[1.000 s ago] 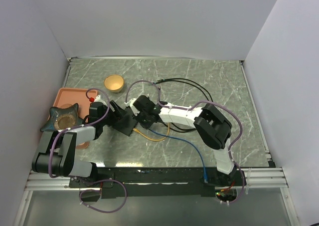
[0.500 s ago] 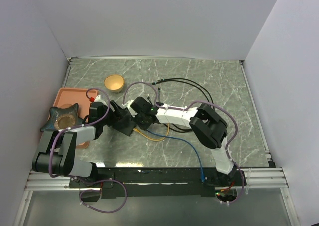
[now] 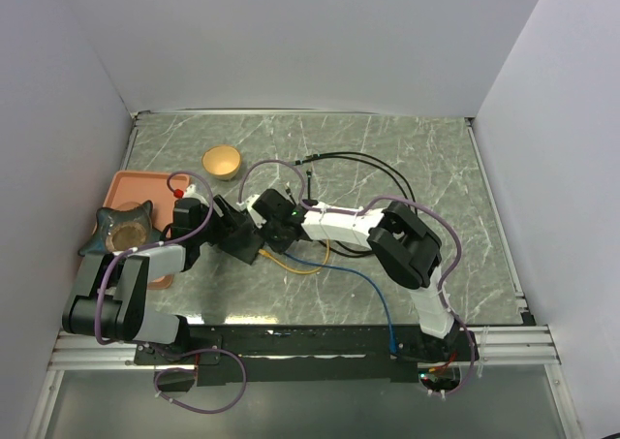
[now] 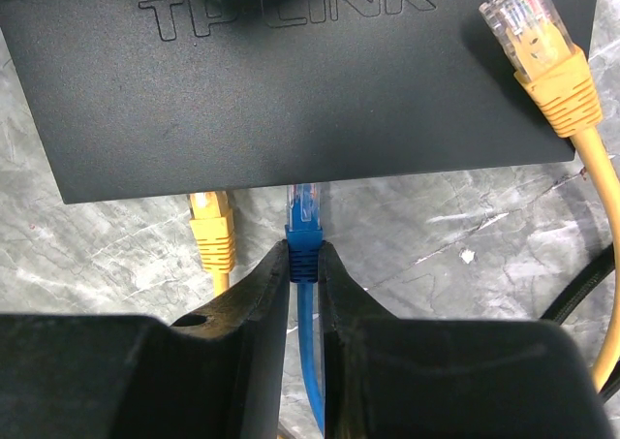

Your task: Insert the plug into the switch port

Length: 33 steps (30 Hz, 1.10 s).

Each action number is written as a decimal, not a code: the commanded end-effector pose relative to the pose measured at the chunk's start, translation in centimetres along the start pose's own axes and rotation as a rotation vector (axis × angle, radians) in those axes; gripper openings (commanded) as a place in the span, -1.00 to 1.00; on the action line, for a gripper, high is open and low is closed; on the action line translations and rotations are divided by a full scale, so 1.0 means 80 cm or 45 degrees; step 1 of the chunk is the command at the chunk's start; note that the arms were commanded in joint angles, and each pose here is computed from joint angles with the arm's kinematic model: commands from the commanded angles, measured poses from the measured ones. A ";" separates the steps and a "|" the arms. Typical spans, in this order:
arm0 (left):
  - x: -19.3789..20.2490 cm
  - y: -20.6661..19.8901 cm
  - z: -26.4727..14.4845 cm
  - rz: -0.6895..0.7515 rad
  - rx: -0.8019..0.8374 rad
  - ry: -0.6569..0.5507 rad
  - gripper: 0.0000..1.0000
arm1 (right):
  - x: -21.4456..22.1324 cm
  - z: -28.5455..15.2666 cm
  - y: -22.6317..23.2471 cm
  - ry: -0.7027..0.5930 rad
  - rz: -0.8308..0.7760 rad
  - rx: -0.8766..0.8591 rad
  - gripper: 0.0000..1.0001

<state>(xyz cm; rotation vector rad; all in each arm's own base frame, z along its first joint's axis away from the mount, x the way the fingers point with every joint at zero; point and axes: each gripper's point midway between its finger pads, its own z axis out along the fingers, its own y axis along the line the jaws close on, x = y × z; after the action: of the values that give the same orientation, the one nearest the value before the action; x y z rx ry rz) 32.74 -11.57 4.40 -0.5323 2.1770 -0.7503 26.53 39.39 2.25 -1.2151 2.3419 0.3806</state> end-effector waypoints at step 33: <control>0.016 -0.017 -0.002 0.035 0.118 0.083 0.48 | -0.071 -0.013 0.010 -0.243 -0.008 0.032 -1.00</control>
<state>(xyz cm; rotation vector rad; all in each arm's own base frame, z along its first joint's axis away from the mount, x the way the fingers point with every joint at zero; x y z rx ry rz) 32.65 -11.86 4.34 -0.5018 2.1838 -0.7718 26.51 39.71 3.25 -1.2041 2.3104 0.3564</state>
